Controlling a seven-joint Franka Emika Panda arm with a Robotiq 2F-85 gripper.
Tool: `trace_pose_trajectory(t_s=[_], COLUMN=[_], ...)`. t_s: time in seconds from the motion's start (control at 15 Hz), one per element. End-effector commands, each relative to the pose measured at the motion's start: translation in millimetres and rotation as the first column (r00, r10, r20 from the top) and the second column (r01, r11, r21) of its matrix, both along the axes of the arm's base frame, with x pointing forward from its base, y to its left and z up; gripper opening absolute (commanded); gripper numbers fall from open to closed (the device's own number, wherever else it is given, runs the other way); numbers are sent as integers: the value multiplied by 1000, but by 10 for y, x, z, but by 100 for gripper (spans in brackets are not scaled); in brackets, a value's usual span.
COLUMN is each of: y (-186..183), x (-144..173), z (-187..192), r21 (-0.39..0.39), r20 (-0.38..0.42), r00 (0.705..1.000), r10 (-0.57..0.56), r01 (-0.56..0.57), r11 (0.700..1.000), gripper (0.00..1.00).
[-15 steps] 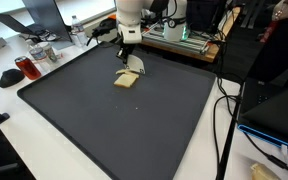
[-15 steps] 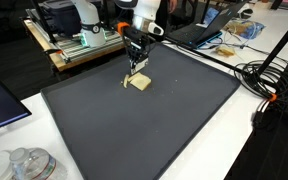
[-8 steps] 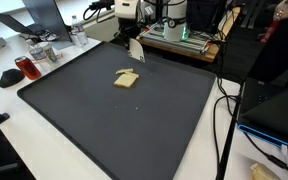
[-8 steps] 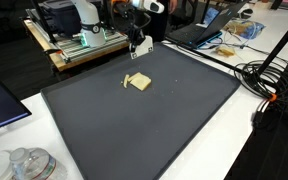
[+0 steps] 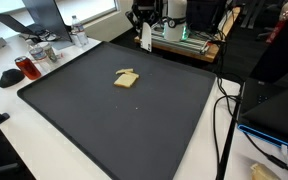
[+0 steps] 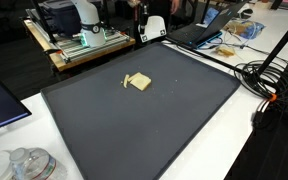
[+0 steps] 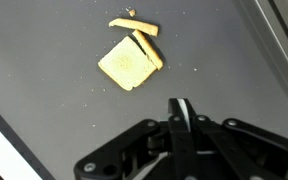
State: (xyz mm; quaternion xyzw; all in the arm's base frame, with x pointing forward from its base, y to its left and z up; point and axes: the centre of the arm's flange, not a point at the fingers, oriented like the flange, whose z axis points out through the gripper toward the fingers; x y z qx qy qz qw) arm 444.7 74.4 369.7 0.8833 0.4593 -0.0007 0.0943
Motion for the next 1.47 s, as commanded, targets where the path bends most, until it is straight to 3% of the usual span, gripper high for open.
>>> trace_pose_trajectory(t_s=[0.0, 0.07, 0.13, 0.6, 0.87, 1.07, 1.4], y=[344, 421, 259, 333, 634, 919, 1328], x=[-85, -89, -57, -73, 14, 88, 222], z=[11, 25, 39, 31, -3, -36, -118], r21=[-52, -54, -25, -32, -108, -220, -295], r20=[92, 114, 69, 96, 61, 127, 233], r00=[982, 971, 989, 975, 970, 927, 835], r10=[-166, -212, -134, -200, -236, -353, -498], r01=[172, 219, 136, 204, 242, 373, 548], r11=[984, 974, 990, 978, 964, 901, 783], gripper=[1, 1, 4, 1, 1, 1, 1])
